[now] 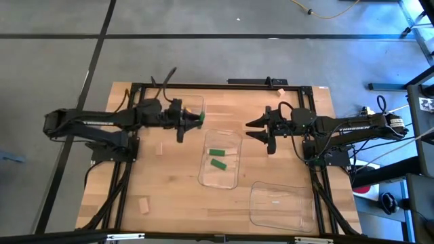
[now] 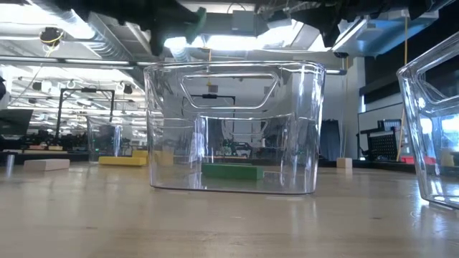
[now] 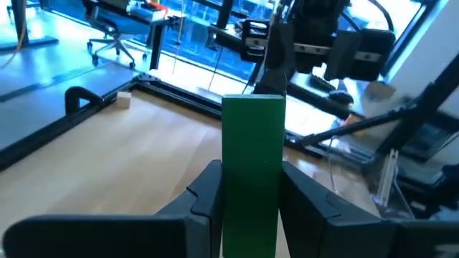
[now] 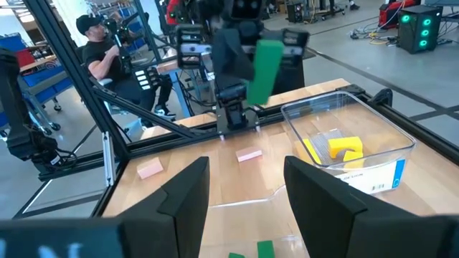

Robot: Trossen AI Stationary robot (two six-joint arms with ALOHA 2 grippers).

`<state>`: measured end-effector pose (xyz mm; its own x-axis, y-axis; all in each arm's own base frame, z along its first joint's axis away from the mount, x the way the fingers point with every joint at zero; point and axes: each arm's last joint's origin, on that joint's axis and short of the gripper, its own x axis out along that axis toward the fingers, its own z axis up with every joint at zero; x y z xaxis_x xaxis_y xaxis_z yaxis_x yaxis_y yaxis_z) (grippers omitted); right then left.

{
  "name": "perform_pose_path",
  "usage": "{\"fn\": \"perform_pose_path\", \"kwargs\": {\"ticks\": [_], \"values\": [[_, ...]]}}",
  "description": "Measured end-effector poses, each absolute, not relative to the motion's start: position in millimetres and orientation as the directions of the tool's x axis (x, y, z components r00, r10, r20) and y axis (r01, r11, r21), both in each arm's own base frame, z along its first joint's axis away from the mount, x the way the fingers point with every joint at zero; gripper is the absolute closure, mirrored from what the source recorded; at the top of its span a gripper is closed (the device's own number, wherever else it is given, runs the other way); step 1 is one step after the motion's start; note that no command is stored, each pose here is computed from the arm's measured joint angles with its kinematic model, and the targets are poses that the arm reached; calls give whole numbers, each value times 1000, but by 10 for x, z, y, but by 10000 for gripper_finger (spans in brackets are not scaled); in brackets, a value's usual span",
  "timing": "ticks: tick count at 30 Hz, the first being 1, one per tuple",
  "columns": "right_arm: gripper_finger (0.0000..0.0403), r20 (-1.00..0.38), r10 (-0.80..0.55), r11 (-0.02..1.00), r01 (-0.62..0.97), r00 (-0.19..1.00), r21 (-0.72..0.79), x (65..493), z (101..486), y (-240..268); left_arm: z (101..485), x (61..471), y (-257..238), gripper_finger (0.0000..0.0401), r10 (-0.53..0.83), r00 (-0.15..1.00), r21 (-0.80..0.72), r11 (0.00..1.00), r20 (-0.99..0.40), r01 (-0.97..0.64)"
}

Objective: Sort & place blocks by color
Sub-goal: Put the green block into the middle transparent bin

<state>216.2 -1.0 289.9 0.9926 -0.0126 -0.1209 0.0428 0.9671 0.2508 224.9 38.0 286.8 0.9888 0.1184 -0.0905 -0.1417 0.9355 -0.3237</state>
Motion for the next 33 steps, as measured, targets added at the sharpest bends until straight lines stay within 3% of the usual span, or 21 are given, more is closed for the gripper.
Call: {"fn": "perform_pose_path", "kwargs": {"ticks": [9,27,30,33], "values": [[219,-108,-13,967,40,994,252,2163,2911,-10,2885,2413,335,311,61,997,-322,946,39,-45],[219,-108,-13,966,40,994,255,2163,2912,-10,2902,2467,185,311,66,997,-328,943,28,-53],[219,-107,-14,966,41,994,255,2163,2912,-11,2954,2613,121,311,30,999,-325,945,-40,-42],[219,-107,-44,965,70,993,252,2163,2912,-20,2976,2862,28,311,-17,980,-272,962,-197,-38]]}}
